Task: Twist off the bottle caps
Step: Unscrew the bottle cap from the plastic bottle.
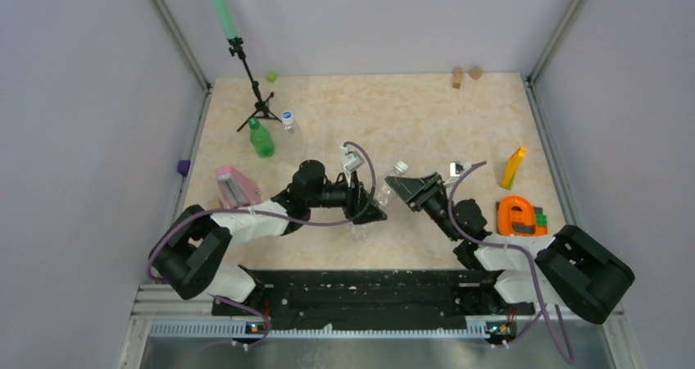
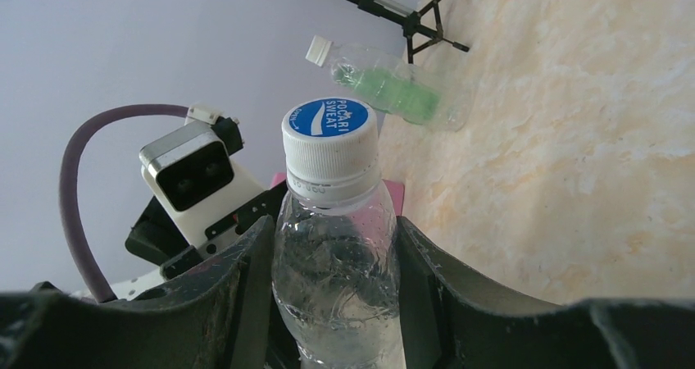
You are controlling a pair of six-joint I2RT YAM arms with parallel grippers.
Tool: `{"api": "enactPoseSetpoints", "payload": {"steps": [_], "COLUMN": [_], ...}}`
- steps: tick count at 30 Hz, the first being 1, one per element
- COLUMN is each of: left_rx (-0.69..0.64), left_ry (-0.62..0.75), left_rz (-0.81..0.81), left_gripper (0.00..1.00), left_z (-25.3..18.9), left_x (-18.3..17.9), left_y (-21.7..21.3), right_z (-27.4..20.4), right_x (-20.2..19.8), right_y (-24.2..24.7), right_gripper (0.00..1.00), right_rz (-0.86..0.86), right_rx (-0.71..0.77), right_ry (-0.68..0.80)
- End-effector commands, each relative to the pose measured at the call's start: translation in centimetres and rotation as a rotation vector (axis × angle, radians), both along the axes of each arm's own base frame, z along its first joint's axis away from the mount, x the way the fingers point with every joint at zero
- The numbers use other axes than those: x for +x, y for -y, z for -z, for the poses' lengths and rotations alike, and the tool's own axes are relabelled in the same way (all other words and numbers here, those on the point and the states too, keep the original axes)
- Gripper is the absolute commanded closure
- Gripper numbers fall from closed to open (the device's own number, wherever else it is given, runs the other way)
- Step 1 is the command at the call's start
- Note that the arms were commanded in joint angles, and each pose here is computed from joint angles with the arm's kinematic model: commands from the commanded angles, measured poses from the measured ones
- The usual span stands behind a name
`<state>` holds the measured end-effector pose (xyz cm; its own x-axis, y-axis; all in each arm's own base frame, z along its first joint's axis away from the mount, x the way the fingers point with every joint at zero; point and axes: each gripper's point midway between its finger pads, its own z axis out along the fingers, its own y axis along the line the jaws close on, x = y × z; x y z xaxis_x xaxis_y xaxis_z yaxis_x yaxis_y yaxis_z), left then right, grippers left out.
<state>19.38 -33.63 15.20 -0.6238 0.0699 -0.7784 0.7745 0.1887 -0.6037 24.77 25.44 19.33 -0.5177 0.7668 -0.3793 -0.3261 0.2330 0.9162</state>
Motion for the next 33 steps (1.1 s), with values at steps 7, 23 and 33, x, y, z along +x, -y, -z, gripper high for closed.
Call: {"api": "enactPoseSetpoints", "payload": {"steps": [7,23,33], "left_rx": [-0.044,0.005,-0.019], "left_ry": [0.099,0.11,0.074], "left_rz": [0.018,0.009,0.066], "left_gripper": [0.33,0.3,0.31], "left_z": [-3.0,-2.7,-2.2], "left_x": [0.2,0.5,-0.4], "left_y": [0.6,1.0,2.1], "right_z": [-1.4,-0.1,-0.5], "right_x": [-1.0,-0.9,-1.4], "right_y": [0.5,1.2,1.9], "right_gripper": [0.98,1.0,1.0], "right_rz": [-0.001,0.025,0.035], "right_rx": [0.021,-0.053,0.046], "right_ry": [0.033,0.001,0.021]}}
